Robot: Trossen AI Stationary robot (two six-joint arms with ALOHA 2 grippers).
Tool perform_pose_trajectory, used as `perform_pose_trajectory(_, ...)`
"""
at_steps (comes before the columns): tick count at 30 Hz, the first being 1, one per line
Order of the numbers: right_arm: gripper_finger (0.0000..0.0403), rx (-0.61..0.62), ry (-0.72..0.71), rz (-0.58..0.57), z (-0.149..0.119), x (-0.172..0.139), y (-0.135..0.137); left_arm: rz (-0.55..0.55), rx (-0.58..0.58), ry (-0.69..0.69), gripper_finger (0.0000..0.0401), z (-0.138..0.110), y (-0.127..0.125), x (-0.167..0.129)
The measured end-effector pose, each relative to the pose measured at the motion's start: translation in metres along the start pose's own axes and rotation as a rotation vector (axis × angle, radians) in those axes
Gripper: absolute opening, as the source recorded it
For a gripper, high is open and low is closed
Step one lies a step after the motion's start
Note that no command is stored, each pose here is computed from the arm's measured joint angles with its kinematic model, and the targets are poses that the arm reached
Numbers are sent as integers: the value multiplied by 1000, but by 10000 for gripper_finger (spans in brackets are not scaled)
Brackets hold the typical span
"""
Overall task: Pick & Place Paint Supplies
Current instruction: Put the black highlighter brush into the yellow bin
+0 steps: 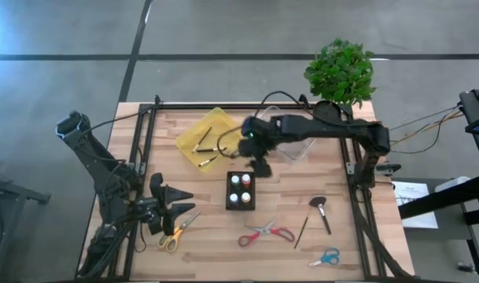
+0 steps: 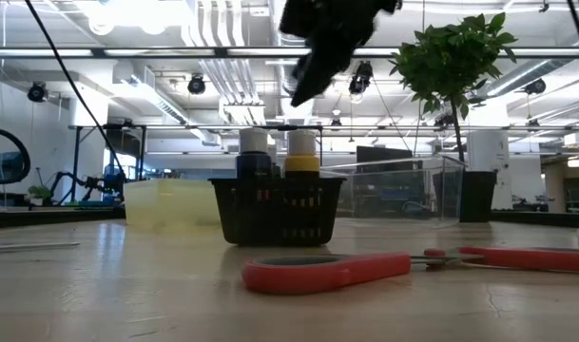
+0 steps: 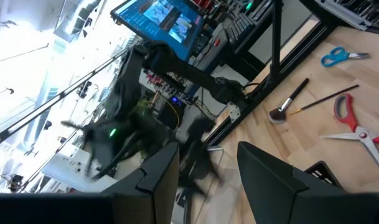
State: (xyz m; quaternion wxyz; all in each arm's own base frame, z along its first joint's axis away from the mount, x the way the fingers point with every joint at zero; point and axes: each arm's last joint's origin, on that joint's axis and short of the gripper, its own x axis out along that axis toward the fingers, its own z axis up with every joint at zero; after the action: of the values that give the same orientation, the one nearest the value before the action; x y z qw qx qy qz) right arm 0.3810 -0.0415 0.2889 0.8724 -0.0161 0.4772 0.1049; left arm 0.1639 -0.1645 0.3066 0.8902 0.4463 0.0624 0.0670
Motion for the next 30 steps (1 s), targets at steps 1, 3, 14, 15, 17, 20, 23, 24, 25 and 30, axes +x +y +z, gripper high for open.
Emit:
perform_pose_trajectory(1, 180, 17, 42, 24, -3, -3, 11, 1, 0, 1, 170, 0, 0, 0)
perform_pose_trajectory(3, 180, 37, 128, 65, -11, -7, 35, 2, 0, 2, 170, 0, 0, 1)
perform_pose_trajectory(14, 180, 89, 362, -115, -70, -5, 129, 1, -4, 1, 170, 0, 0, 1)
perform_pose_trajectory(15, 180, 104, 381, -131, -79, -3, 134, -1, -4, -1, 170, 0, 0, 1)
perform_pose_trajectory(17, 180, 134, 424, -166, -99, 4, 142, -4, -4, -4, 170, 0, 0, 1)
perform_pose_trajectory(20, 180, 188, 469, -199, -126, 15, 151, -8, -4, -9, 170, 0, 0, 1)
perform_pose_trajectory(23, 180, 225, 503, -215, -151, 27, 156, -13, -5, -15, 171, 0, 0, 1)
perform_pose_trajectory(24, 180, 231, 516, -213, -158, 31, 157, -14, -5, -16, 171, 0, 0, 1)
perform_pose_trajectory(25, 180, 236, 525, -213, -164, 34, 158, -14, -5, -16, 171, 0, 0, 1)
perform_pose_trajectory(30, 180, 228, 570, -192, -184, 42, 165, -13, -22, -17, 171, 0, 0, 1)
